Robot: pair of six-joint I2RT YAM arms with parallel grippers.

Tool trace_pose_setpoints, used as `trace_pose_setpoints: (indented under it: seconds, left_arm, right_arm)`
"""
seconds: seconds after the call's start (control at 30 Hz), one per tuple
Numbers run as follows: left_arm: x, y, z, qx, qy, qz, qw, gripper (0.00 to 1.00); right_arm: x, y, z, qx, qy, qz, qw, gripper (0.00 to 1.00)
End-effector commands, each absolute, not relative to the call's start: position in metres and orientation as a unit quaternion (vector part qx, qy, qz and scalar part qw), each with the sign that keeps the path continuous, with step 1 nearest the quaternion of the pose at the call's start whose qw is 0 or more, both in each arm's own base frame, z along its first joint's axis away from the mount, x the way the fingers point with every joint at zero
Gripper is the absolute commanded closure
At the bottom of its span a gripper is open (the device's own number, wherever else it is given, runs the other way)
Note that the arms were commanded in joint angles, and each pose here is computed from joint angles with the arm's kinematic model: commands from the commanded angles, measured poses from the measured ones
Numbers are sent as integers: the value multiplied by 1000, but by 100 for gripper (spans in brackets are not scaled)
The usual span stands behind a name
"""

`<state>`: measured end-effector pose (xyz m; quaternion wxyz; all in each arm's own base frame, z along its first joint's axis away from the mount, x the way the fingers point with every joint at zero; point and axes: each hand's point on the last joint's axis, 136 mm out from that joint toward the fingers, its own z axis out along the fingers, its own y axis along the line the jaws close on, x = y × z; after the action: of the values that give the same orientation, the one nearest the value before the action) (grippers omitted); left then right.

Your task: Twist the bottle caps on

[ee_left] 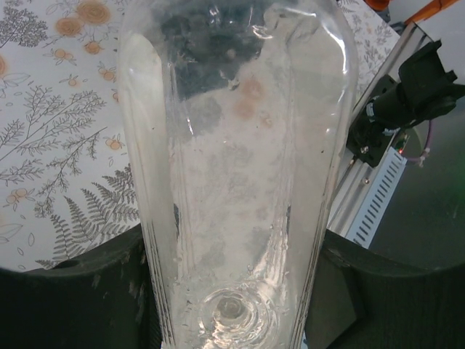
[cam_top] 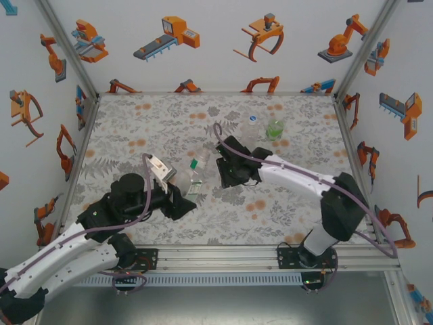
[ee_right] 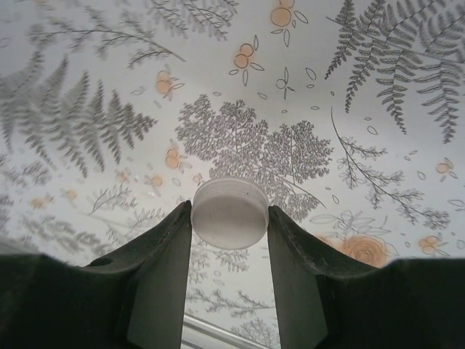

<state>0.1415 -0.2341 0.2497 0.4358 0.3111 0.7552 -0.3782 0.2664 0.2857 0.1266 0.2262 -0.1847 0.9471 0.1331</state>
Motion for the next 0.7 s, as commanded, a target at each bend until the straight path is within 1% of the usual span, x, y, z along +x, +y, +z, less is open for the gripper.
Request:
trace_pose_setpoints:
  seconds: [0.0,0.2,0.3,0.47,0.53,0.67]
  left_arm:
    - [135,-238,253,369,726,-368,448,100]
    - [120,-241,248,447,699,-351,435,100]
    - [112,-241,248,476,682,-351,430,100]
    - [94,-246,261,529,628,-369,435,100]
    - [89,-246,266,547,612,-371,434,100]
    - [83,-246,272,572,592,-368,431,100]
  right_arm:
    - [252,280,147,-245,926,151,245,74]
    - [229,270,205,-316,869,204,322,78]
    - [208,271,238,-362,819,256,365,82]
    - [164,267,301,-430,713,338,439,84]
    - [149,263,320,-450,682,355,455,85]
    - [117,261,349,-508,620,388,456,87]
